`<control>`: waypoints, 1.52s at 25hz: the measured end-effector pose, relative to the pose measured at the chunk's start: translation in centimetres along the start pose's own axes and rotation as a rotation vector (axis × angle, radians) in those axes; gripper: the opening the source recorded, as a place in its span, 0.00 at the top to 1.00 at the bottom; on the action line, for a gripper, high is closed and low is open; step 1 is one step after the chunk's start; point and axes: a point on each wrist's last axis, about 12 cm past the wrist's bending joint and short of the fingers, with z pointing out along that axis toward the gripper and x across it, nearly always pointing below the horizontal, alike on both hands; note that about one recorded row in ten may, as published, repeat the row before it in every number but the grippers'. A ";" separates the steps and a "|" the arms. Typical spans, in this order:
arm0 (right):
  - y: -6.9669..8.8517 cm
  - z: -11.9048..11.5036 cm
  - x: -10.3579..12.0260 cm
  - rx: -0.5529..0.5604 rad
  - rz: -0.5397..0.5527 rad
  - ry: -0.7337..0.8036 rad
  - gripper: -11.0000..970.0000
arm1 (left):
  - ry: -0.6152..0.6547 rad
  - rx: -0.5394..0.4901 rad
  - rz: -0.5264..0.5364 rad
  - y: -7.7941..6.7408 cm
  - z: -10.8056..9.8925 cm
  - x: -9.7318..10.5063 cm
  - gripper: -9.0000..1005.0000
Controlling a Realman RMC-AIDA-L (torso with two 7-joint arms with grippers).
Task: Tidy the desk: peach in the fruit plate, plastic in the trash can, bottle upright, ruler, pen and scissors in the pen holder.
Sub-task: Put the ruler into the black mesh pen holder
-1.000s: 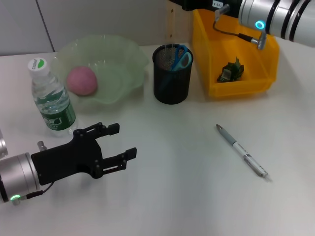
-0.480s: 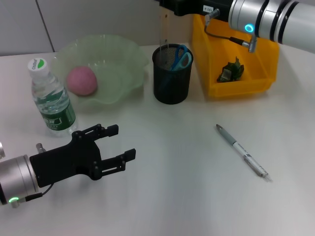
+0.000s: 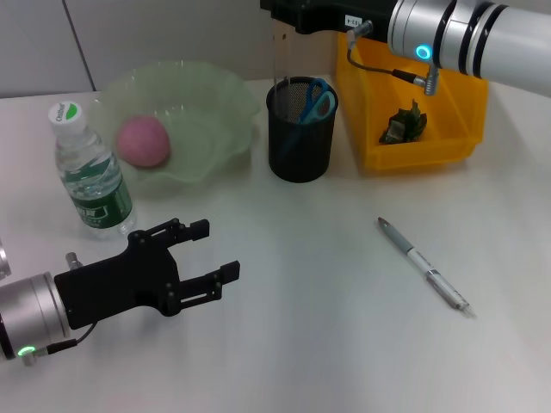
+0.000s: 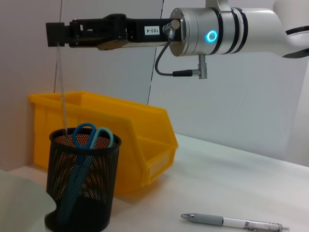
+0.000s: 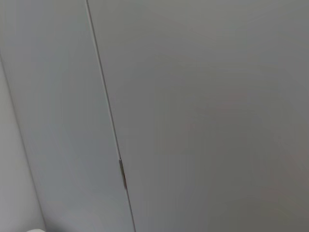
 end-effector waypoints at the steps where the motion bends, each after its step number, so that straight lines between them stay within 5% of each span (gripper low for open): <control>1: 0.0 0.0 0.0 0.001 0.002 0.000 0.60 | 0.000 0.000 0.000 0.0 0.0 0.0 0.22; 35: -0.2 -0.1 0.6 0.019 0.079 0.028 0.59 | -0.029 0.039 -0.005 -0.5 0.1 -0.3 0.22; 38: -0.3 -0.2 0.7 0.021 0.079 0.028 0.47 | -0.029 0.039 -0.005 -0.5 0.1 -0.3 0.22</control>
